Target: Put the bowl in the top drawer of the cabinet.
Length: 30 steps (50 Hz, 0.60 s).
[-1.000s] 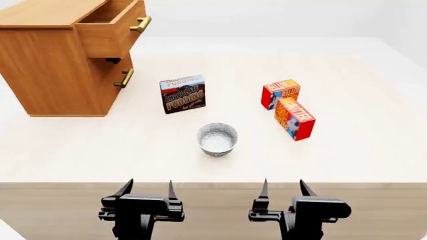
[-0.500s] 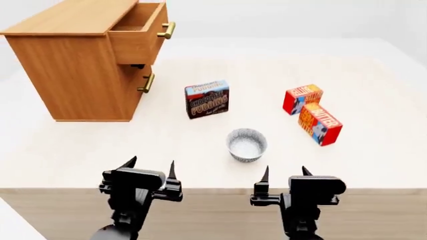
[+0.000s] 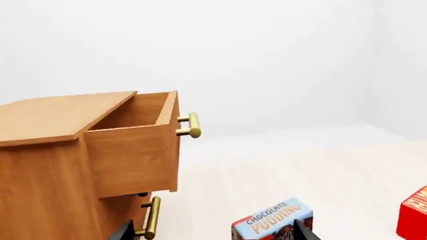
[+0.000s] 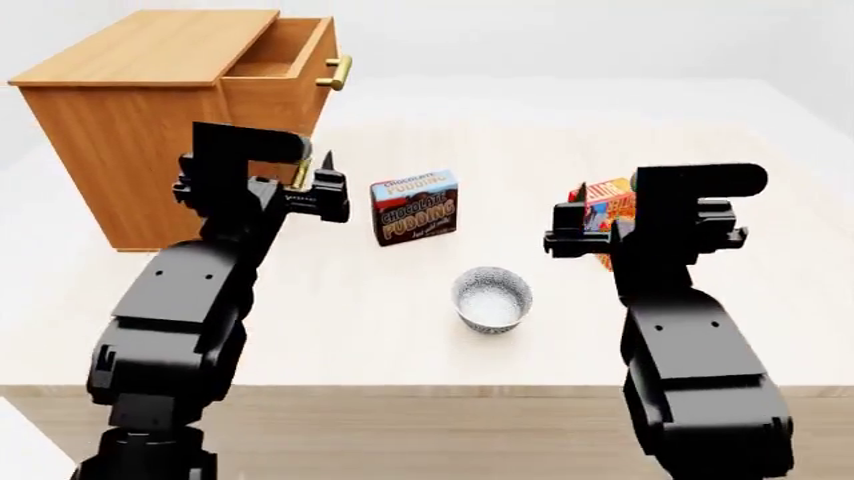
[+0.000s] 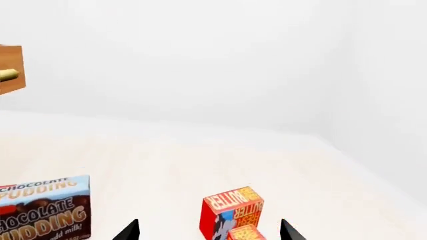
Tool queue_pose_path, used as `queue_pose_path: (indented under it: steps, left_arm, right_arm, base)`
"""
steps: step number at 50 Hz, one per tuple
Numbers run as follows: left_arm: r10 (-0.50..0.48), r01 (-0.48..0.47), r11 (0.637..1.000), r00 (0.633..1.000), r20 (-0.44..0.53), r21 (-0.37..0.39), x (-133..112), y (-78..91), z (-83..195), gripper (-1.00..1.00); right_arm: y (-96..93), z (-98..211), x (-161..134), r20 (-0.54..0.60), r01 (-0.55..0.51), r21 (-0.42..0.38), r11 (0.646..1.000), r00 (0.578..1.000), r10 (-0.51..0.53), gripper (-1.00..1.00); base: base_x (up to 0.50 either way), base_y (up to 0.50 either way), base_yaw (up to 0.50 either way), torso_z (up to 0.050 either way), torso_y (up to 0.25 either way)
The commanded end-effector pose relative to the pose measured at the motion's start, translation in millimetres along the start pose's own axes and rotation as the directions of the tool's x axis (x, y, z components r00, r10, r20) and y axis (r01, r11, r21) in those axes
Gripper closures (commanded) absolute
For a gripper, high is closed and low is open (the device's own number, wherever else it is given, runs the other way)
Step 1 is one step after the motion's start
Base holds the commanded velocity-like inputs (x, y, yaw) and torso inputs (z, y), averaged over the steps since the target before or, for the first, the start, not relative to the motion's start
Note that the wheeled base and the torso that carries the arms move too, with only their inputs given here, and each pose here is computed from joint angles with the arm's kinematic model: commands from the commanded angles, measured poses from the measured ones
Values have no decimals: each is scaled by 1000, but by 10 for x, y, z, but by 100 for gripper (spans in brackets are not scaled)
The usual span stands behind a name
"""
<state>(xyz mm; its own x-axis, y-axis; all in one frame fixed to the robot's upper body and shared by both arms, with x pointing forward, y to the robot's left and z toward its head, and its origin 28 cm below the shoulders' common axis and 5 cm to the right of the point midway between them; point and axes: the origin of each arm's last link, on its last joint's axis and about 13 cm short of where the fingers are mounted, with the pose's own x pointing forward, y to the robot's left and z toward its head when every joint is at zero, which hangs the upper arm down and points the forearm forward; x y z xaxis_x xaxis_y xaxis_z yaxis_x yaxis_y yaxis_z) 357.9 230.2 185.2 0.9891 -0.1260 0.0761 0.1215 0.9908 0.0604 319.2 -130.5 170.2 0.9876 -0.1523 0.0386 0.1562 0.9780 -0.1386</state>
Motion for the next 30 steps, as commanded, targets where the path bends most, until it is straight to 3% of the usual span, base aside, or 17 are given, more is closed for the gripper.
queue_pose_path:
  steps: [1, 9, 18, 23, 30]
  left_arm:
    - [30, -30, 1000, 999, 21, 8, 380, 69, 738, -100]
    - [40, -40, 999, 999, 34, -16, 561, 79, 1168, -100]
    - [72, -69, 996, 996, 45, -61, 677, 156, 1365, -100]
    - [80, -79, 997, 997, 12, -26, 699, 174, 1371, -100]
    - [96, -99, 993, 994, -57, -67, 754, 196, 1318, -100]
  right_arm:
    - [-147, 636, 266, 21, 37, 19, 999, 999, -37, -100]
    - [-137, 860, 362, 55, 54, -6, 999, 997, -53, -100]
    - [-156, 868, 394, 73, 56, -29, 998, 996, -54, -100]
    - [-150, 761, 457, 44, 60, -40, 997, 997, -58, -100]
    - [-156, 736, 452, 47, 69, -42, 997, 997, -67, -100]
  base:
    - [0, 0, 0, 50, 0]
    - [2, 0, 0, 49, 6]
    - [421, 0, 0, 0, 0]
    - [500, 0, 0, 0, 0]
    - [500, 0, 0, 0, 0]
